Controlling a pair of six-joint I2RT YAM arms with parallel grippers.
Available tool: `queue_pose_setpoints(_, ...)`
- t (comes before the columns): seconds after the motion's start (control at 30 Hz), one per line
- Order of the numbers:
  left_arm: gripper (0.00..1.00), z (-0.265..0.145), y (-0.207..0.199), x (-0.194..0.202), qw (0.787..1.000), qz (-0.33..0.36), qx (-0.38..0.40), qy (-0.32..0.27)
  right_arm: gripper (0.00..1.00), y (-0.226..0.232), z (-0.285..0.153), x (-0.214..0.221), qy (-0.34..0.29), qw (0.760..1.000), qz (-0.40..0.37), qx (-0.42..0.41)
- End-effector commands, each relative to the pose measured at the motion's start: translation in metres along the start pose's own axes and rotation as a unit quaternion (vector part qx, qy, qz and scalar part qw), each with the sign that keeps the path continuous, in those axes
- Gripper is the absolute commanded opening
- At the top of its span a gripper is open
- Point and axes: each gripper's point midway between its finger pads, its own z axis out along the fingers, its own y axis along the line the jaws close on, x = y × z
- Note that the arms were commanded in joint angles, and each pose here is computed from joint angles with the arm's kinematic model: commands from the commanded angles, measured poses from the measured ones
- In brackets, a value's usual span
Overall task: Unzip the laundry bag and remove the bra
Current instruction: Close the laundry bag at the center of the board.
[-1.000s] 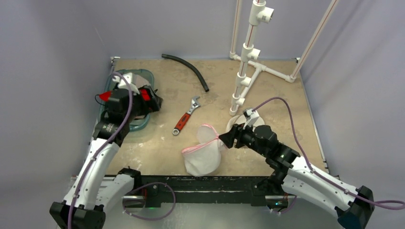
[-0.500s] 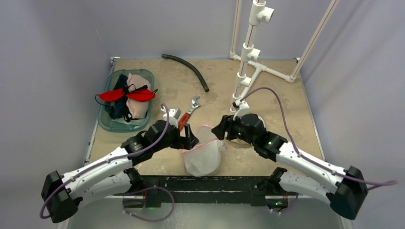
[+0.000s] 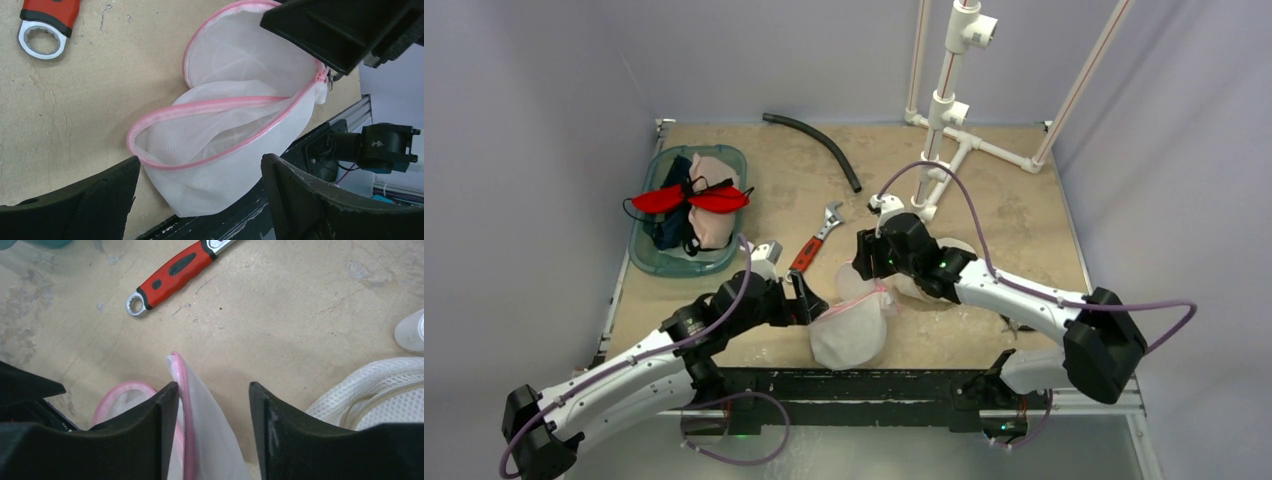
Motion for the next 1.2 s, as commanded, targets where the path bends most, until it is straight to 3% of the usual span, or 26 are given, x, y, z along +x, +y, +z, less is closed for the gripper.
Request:
queue_pose_setpoints(0.0,0.88,-0.002,-0.006,0.008,1.000,-0.011,0.023,0.014,0.49,0.005,0.005,-0.013,0.009,0.999,-0.044,0.006)
queue_pose_setpoints(0.2,0.86,0.000,-0.004,0.017,0.999,-0.026,0.042,0.016,0.02,0.007,-0.003,-0.024,0.000,0.998,-0.055,0.009)
queue_pose_setpoints(0.23,0.85,0.000,-0.005,0.015,0.999,-0.027,0.045,0.012,0.00,0.006,-0.007,-0.030,-0.009,0.998,-0.057,0.011)
queue_pose_setpoints(0.43,0.85,-0.007,-0.015,-0.007,0.999,-0.020,0.039,-0.019,0.00,0.006,-0.053,-0.091,-0.130,0.988,-0.072,0.031)
queue_pose_setpoints(0.57,0.85,-0.017,-0.017,-0.028,0.998,-0.016,0.031,-0.061,0.00,0.003,-0.089,-0.127,-0.218,0.971,-0.086,0.042)
queue_pose_setpoints(0.73,0.85,-0.024,-0.010,-0.048,0.993,-0.019,0.017,-0.119,0.00,-0.003,-0.120,-0.140,-0.322,0.940,-0.106,0.037)
queue_pose_setpoints(0.87,0.86,-0.020,0.004,-0.049,0.989,-0.028,-0.002,-0.142,0.00,0.009,-0.127,-0.137,-0.382,0.915,-0.127,-0.002)
queue_pose_setpoints(1.07,0.87,-0.010,0.016,-0.037,0.991,-0.039,-0.021,-0.125,0.00,0.028,-0.123,-0.103,-0.424,0.891,-0.163,-0.014)
queue_pose_setpoints(1.17,0.90,-0.007,0.018,-0.035,0.992,-0.040,-0.030,-0.118,0.00,0.029,-0.106,-0.077,-0.403,0.898,-0.179,0.003)
